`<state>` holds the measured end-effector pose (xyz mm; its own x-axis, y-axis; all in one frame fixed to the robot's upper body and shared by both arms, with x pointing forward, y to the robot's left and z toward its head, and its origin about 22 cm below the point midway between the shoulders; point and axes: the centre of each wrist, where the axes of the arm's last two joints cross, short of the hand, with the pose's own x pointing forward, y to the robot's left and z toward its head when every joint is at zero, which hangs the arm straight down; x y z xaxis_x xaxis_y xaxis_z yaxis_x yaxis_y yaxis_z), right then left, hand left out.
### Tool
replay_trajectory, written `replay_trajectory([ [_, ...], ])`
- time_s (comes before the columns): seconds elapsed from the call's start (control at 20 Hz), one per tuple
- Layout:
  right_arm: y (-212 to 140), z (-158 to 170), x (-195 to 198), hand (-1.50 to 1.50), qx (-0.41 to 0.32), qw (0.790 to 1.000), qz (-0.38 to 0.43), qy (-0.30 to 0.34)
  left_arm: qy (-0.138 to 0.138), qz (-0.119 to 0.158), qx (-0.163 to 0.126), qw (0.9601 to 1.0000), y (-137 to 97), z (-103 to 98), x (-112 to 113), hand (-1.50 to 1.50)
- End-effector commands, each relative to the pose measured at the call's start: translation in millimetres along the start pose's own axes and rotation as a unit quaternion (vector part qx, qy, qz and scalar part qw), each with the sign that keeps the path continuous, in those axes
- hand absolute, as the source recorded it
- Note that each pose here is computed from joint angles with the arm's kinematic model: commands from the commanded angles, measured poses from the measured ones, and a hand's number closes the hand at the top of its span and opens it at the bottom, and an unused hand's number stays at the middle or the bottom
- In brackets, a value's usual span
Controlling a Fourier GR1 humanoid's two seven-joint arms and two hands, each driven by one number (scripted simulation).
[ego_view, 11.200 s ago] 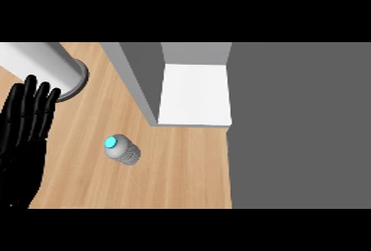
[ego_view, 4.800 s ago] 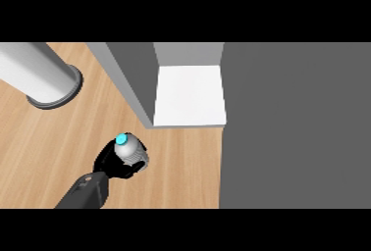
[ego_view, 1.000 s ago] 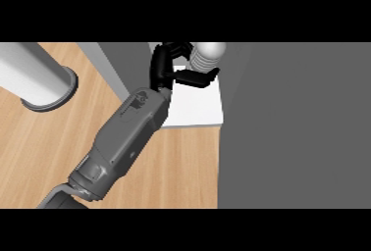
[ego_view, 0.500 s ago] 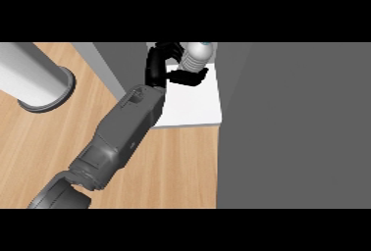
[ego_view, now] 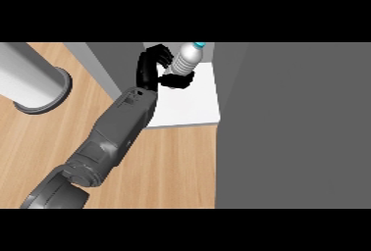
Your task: Pick up the bottled water, place it into the cabinet and close the cabinet
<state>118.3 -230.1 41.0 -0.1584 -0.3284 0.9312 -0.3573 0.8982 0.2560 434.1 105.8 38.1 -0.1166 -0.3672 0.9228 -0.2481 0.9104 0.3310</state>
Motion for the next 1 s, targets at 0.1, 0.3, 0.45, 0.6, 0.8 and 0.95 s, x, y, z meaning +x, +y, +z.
replay_trajectory([
  [0.1, -1, -1, 1, -1.50, 0.002, 1.000, -0.004, -0.007, -0.005, -0.052, 0.038, 0.9979, 23, -11, -9, -1.50],
  [0.3, 5, -6, -11, -1.50, -0.005, 1.000, -0.005, -0.004, -0.003, -0.061, 0.037, 0.9975, 14, 1, -19, -1.50],
  [0.45, 1, -3, -12, -1.50, -0.002, 1.000, -0.003, -0.003, 0.016, -0.066, 0.040, 0.9969, 26, -6, -22, -1.50],
  [0.6, 7, -9, -6, -1.50, 0.000, 1.000, 0.005, -0.011, 0.013, -0.061, 0.041, 0.9972, 33, -5, -30, -1.50],
  [0.8, 1, 2, -5, -1.50, 0.006, 1.000, 0.001, 0.002, 0.013, -0.052, 0.049, 0.9974, 35, -6, -29, -1.50],
  [0.95, 1, -2, -1, -1.50, 0.004, 1.000, 0.003, -0.004, -0.011, -0.014, 0.029, 0.9994, 43, -16, -19, -1.50],
])
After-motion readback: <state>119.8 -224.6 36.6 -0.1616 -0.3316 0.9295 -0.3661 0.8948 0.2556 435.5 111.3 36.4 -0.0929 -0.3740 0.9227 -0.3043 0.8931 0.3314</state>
